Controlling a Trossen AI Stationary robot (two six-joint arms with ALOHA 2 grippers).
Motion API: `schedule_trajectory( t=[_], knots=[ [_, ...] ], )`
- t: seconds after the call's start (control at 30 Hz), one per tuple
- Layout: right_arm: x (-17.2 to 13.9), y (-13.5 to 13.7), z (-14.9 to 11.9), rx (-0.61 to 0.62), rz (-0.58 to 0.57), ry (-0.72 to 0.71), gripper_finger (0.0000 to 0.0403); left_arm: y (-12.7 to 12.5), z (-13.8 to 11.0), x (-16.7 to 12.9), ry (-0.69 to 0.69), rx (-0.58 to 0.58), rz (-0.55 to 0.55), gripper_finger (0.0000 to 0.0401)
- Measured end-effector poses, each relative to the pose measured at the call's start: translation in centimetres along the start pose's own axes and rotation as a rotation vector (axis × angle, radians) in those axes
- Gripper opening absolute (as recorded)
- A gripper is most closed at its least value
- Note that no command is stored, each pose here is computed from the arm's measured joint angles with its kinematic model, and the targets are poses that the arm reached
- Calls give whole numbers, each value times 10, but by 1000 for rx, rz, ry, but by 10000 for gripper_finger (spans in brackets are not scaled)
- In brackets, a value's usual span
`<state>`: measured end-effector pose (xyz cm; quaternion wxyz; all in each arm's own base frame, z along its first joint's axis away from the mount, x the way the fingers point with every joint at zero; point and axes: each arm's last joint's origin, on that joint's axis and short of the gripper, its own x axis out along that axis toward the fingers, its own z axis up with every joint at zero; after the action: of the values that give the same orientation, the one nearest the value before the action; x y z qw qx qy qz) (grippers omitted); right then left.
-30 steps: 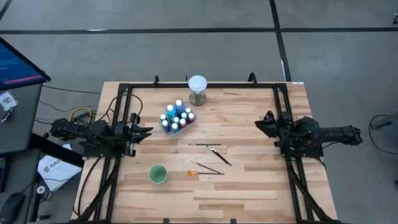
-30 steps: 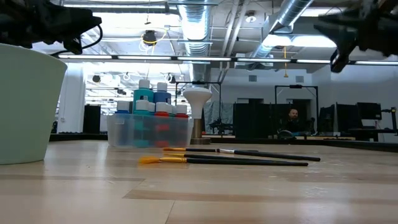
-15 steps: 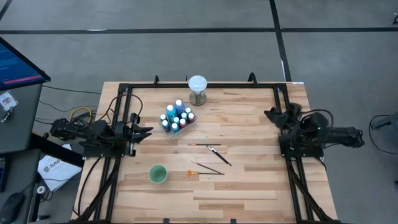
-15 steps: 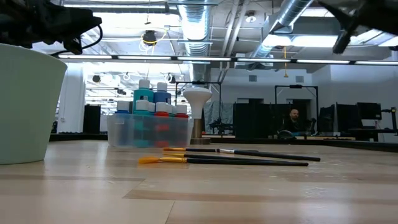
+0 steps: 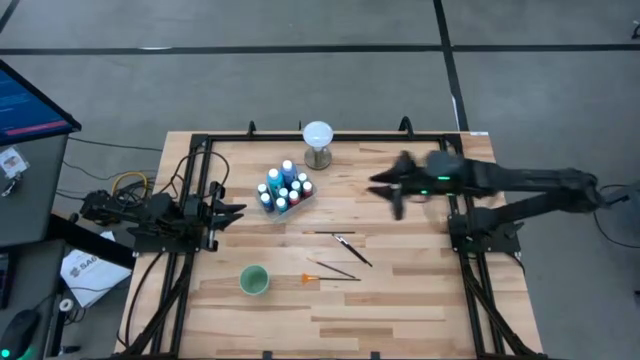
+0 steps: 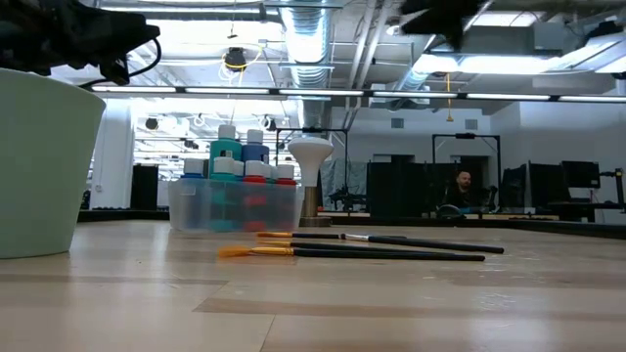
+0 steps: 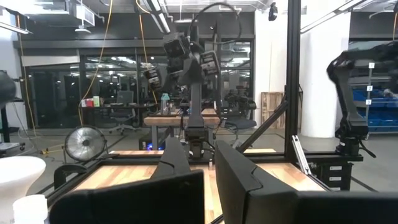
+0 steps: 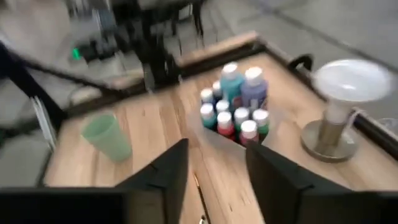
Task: Pick & Place Paint Supplies
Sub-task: Put the golden paint brush into the green cup
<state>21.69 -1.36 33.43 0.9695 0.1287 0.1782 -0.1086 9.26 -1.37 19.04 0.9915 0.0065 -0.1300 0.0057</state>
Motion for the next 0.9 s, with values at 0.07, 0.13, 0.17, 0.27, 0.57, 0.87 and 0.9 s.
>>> schedule_trajectory(
  t=[0.07,0.13,0.17,0.27,0.57,0.87,0.9],
  knots=[
    [27,7,11,-47,7,56,187,0,0,0,0,0,0,1],
    [52,14,23,-92,27,72,218,0,0,0,-1,0,-2,1],
    [66,17,26,-114,31,93,232,0,0,0,-1,0,-3,1],
    [110,24,27,-167,40,164,257,0,0,0,-3,0,-3,1],
    [214,27,-18,-215,85,395,248,0,1,0,-8,-2,-2,1],
    [267,25,-73,-256,94,550,234,0,1,0,-7,-2,-1,1],
    [272,25,-79,-257,93,563,233,0,1,0,-8,-2,-1,1]
  ],
)
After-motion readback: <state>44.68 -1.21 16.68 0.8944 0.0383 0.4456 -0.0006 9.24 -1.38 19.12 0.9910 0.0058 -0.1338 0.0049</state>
